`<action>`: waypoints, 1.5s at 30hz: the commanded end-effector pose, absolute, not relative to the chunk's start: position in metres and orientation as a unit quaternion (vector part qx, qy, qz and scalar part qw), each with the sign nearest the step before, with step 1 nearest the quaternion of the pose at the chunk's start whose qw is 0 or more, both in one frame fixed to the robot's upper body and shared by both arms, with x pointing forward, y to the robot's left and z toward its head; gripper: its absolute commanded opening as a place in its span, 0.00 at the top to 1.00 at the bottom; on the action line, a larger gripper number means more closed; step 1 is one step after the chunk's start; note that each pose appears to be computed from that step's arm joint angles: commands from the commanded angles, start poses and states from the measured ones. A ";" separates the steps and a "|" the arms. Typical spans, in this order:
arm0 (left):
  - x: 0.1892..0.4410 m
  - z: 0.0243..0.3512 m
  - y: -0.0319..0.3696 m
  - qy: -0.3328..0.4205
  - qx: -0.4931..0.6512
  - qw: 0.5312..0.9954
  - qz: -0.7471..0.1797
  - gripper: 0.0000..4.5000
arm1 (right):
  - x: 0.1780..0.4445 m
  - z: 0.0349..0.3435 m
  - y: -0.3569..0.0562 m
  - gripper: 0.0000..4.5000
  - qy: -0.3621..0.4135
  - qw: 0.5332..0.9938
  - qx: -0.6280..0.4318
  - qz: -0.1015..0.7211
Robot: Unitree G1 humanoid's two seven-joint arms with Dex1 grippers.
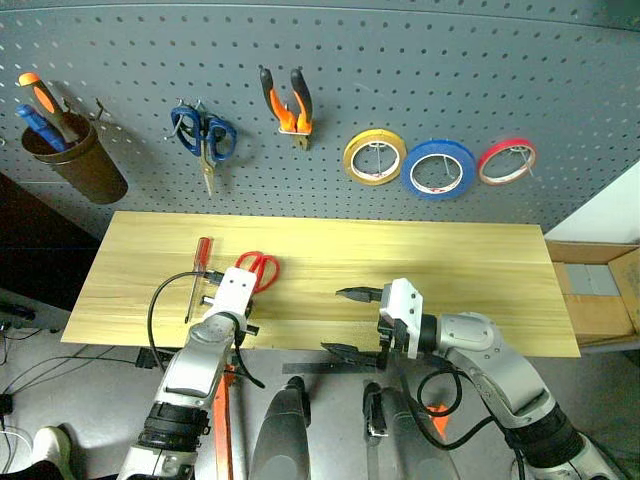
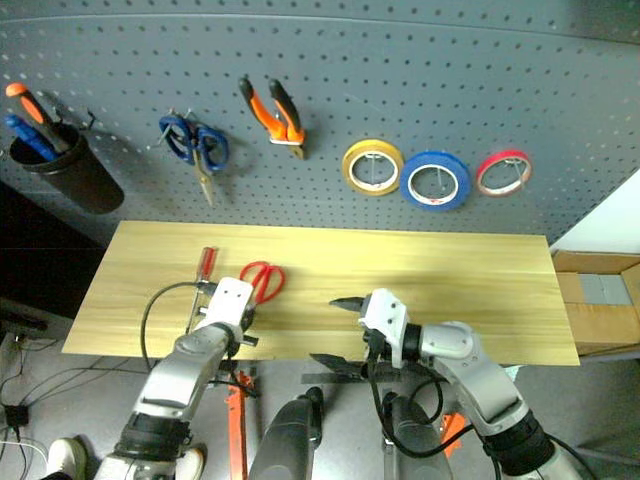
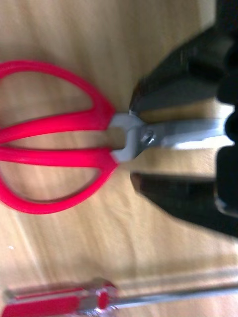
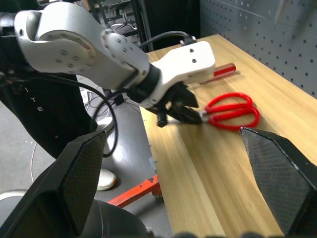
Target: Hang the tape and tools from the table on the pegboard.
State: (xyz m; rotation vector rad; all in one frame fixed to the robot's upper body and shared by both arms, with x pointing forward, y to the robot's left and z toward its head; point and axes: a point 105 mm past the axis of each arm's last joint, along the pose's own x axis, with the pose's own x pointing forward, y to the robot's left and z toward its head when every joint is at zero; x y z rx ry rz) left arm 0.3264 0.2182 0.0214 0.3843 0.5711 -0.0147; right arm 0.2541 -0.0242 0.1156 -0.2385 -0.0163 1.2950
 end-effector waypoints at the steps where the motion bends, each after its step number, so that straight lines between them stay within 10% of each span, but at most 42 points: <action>1: 0.311 0.003 0.228 0.324 0.183 0.928 0.010 0.95 | 0.254 0.127 -0.023 0.00 -0.034 0.790 -0.106 0.603; 17: 0.338 0.018 0.219 0.276 0.151 0.949 -0.005 0.99 | 0.267 0.133 -0.034 0.00 -0.046 0.804 -0.117 0.581; 26: 0.341 0.021 0.220 0.272 0.149 0.951 0.001 0.31 | 0.273 0.132 -0.038 0.00 -0.046 0.808 -0.131 0.572; 45: 0.324 -0.002 0.243 0.336 0.079 0.938 -0.002 0.31 | 0.274 0.133 -0.037 0.00 -0.047 0.808 -0.133 0.573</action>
